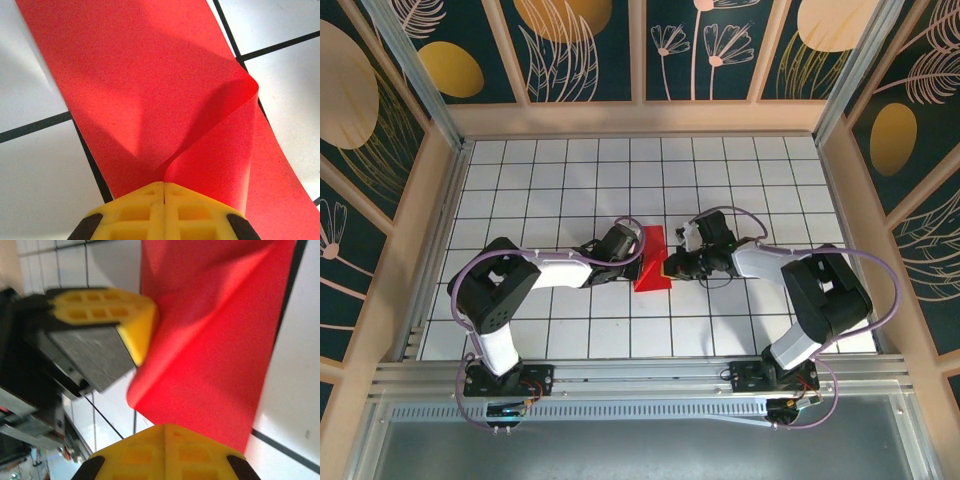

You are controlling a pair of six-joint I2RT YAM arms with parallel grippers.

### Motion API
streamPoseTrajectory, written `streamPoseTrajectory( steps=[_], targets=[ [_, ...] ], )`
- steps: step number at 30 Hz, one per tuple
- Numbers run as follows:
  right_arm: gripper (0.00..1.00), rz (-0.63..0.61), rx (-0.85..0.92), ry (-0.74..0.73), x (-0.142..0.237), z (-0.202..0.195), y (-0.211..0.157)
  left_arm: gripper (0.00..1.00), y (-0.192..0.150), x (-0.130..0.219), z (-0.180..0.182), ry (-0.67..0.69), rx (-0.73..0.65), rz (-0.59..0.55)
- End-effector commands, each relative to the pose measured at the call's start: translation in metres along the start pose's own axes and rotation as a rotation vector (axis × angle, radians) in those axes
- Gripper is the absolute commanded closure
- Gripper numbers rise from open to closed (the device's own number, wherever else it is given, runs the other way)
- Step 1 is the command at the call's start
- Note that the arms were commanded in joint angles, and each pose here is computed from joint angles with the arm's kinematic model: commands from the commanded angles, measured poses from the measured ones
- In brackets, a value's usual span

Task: Fold a paper plane with a square sheet of paper (fold left side to right side)
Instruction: Fold the triangle a second time at the center of the table.

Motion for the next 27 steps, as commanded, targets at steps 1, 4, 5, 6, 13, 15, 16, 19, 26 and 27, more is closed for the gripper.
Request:
streamPoseTrajectory(
  steps=[1,4,5,6,13,15,16,19,26,27],
  targets=[
    [1.00,-0.070,-0.003,0.054,0.000,0.012,0.027,1.00,-0.015,-0.009,0.013,0.036,-0.010,0.064],
    [1.00,-0.093,-0.004,0.063,-0.006,0.014,0.040,1.00,-0.016,-0.009,0.013,0.036,-0.008,0.066],
    [1.00,-0.092,-0.002,0.064,-0.008,0.015,0.042,1.00,-0.016,-0.009,0.013,0.035,-0.008,0.066],
    [1.00,-0.087,-0.002,0.059,-0.012,0.014,0.044,1.00,-0.016,-0.009,0.014,0.036,-0.008,0.068],
    [1.00,-0.048,-0.008,0.032,-0.029,0.006,0.043,1.00,-0.015,-0.008,0.013,0.035,-0.007,0.064],
    [1.00,-0.040,-0.009,0.027,-0.031,0.004,0.041,1.00,-0.016,-0.009,0.014,0.038,-0.006,0.065],
    [1.00,-0.037,-0.011,0.027,-0.033,0.003,0.041,1.00,-0.016,-0.009,0.013,0.035,-0.009,0.066],
    [1.00,-0.033,-0.017,0.013,-0.035,-0.001,0.039,1.00,-0.016,-0.010,0.012,0.033,-0.008,0.069],
    [1.00,-0.006,-0.027,-0.032,-0.038,-0.013,0.032,1.00,-0.014,-0.009,0.011,0.028,-0.008,0.063],
    [1.00,-0.003,-0.028,-0.036,-0.039,-0.014,0.031,1.00,-0.014,-0.009,0.011,0.025,-0.008,0.063]
  ],
)
Point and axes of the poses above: each hand's point on the last joint's axis, 136 mm out from that joint toward the fingers, its own x axis back along the fingers, its own z axis along the line the jaws close on, y = z × x, the point moved 1 cm from there along x, back along the fingers, and after that the axes turned 14 degrees about x, right-handed, at the moved point
